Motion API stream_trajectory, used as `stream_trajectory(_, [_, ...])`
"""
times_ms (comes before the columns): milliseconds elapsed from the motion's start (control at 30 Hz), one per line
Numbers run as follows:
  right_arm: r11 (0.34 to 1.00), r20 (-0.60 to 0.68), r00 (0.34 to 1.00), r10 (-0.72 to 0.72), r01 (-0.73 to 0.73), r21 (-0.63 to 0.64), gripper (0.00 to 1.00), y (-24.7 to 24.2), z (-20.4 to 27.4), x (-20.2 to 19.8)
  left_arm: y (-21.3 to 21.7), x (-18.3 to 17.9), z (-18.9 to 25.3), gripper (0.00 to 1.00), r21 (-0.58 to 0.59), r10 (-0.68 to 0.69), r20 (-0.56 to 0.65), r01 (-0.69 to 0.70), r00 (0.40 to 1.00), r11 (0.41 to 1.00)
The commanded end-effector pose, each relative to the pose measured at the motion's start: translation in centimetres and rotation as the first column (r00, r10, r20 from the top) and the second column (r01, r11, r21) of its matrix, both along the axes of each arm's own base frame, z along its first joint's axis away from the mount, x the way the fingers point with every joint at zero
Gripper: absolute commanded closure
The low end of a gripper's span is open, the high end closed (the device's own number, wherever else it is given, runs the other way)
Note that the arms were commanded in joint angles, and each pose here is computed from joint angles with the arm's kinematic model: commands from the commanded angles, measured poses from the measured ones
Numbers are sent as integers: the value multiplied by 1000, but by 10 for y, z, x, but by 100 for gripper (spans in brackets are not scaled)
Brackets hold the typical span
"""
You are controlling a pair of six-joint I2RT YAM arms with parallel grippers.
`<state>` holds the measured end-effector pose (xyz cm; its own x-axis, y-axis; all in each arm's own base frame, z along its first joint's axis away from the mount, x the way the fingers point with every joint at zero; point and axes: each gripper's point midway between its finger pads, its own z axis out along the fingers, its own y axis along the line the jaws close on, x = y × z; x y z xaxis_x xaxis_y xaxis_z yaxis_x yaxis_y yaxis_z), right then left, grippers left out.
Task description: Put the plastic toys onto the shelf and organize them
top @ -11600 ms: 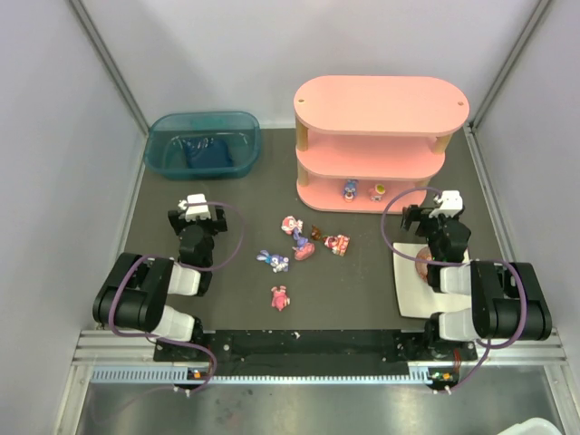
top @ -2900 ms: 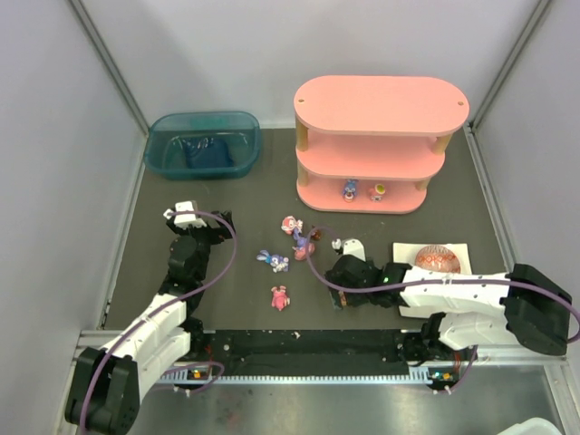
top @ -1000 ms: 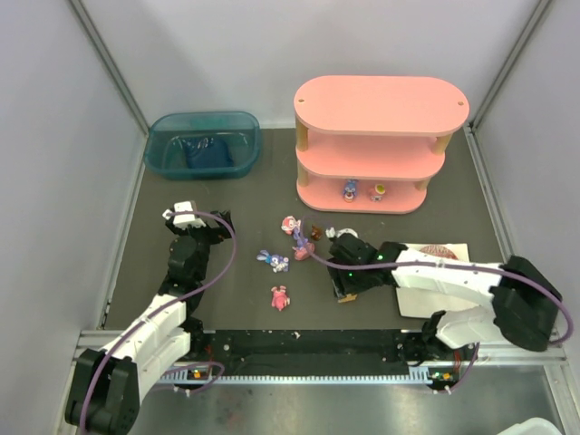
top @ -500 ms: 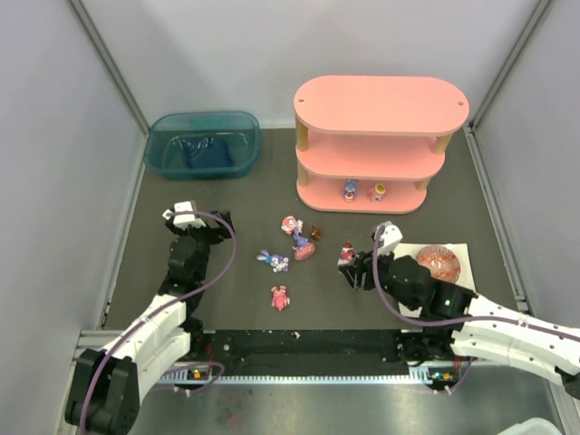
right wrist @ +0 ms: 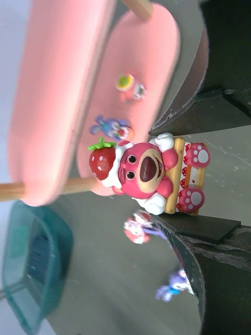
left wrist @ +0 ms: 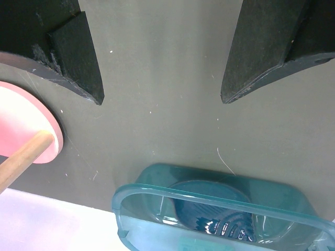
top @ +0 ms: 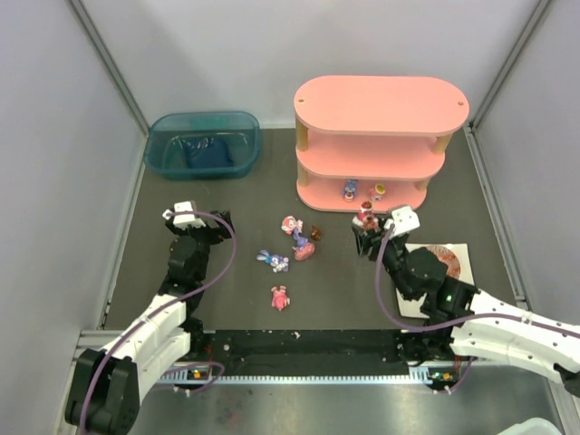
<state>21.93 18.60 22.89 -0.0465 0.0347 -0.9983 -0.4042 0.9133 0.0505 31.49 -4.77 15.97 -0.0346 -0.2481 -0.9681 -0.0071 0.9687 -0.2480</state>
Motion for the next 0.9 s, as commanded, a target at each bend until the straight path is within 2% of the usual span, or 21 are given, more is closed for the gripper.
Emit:
stream_trajectory(0, [986,180,970,-163,153,72,100,-23,98,16,1,3,12,1,-11,8,32,-8,999,1000])
stream_trajectory(100, [977,233,949,-210,199,72,100,-32,121,22,1,3,12,1,-13,11,34,-11,999,1000])
stream_trajectory(267, [932,243,901,-359,335,135,100,-60,141,44,6,-1,12,1,-21,32,50,-31,998,999])
stream_trajectory(333, [931,258,897,-360,326,166,100,-63,160,49,5,-1,12,1,-21,30,51,-29,998,999])
stream_trajectory(467, [911,203,889,-410,392,128,100,-82,183,75,4,1,13,1,-19,27,48,-26,998,999])
stream_trajectory(600, [911,262,872,-412,392,128,100,-90,213,81,5,1,12,1,-15,28,43,-28,999,999])
stream_trajectory(667, [928,286,883,-371,346,138,100,-87,233,82,5,1,13,1,-19,30,45,-29,999,999])
stream_trajectory(733, [939,234,910,-343,331,91,100,-83,226,95,4,1,12,1,-15,27,43,-26,999,1000])
stream_trajectory(867, [933,253,898,-361,347,100,100,-94,249,102,4,1,12,1,-15,24,43,-23,999,1000])
